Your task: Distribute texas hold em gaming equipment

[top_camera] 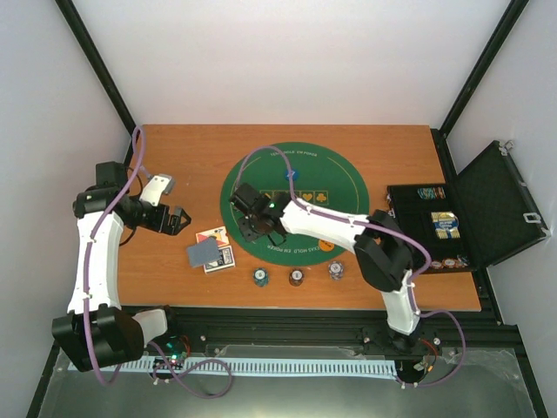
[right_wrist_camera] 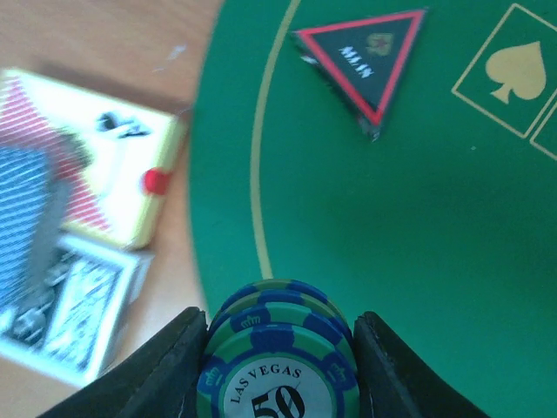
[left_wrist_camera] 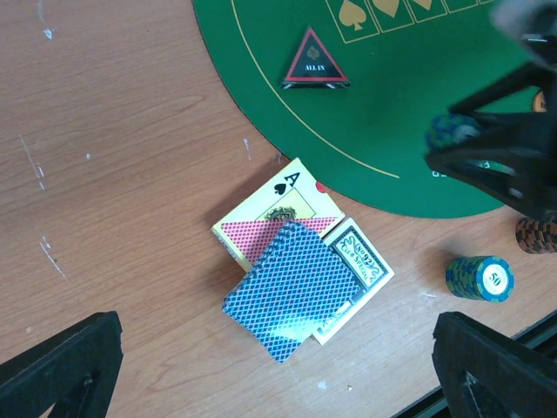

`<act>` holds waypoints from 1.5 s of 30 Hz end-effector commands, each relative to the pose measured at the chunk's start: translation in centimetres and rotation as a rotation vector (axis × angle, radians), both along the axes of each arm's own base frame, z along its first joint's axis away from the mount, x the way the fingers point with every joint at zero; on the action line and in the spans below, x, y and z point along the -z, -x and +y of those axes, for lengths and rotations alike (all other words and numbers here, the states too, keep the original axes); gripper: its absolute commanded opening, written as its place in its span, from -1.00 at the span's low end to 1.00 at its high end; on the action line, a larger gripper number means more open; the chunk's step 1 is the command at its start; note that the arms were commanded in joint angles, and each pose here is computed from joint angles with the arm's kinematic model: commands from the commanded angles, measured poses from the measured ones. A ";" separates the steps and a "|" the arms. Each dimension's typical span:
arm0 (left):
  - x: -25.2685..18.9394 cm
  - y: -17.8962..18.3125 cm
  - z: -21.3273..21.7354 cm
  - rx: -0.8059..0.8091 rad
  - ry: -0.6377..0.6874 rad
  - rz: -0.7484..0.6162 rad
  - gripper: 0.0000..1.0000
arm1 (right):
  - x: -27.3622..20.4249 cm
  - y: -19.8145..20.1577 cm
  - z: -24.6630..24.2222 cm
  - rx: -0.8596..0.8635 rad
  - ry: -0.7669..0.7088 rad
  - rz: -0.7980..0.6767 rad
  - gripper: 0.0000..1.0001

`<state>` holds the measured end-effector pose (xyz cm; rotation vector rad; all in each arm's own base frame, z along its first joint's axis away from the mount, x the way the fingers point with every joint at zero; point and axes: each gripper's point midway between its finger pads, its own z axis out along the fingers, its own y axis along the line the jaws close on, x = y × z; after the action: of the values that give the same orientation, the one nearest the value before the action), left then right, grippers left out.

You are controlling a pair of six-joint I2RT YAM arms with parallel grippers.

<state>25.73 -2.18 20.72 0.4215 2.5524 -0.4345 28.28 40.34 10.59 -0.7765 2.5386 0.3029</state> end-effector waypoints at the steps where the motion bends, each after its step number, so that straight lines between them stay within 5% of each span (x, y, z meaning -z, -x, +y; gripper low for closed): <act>1: -1.8 -0.6 0.2 -0.006 -0.006 -0.042 1.00 | 3.4 -2.6 0.1 -0.002 0.047 0.040 -0.60; 19: -1.6 -1.2 0.2 -0.005 0.006 -0.041 1.00 | 9.2 -6.6 0.9 0.034 0.068 0.108 -0.56; 24: -1.4 -1.2 0.2 -0.006 0.012 -0.035 1.00 | 9.3 -7.2 0.5 0.044 0.081 0.100 -0.35; 27: -1.2 -1.2 0.1 -0.006 0.012 -0.033 1.00 | 8.8 -7.6 0.6 0.043 0.076 0.094 0.11; 32: -1.2 -1.0 0.1 -0.006 0.011 -0.030 1.00 | 6.2 -7.6 0.7 0.038 0.049 0.068 0.48; 37: -1.5 -1.0 0.2 -0.008 0.008 -0.037 1.00 | 3.0 -5.9 -0.1 0.033 0.030 0.037 0.56; 45: -1.5 -1.1 0.0 -0.010 0.019 -0.037 1.00 | 1.7 3.5 -1.1 -0.052 0.037 0.034 0.69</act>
<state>26.54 -2.08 21.34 0.4240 2.5394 -0.4345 28.74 39.03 8.11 -0.8270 2.5916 0.2611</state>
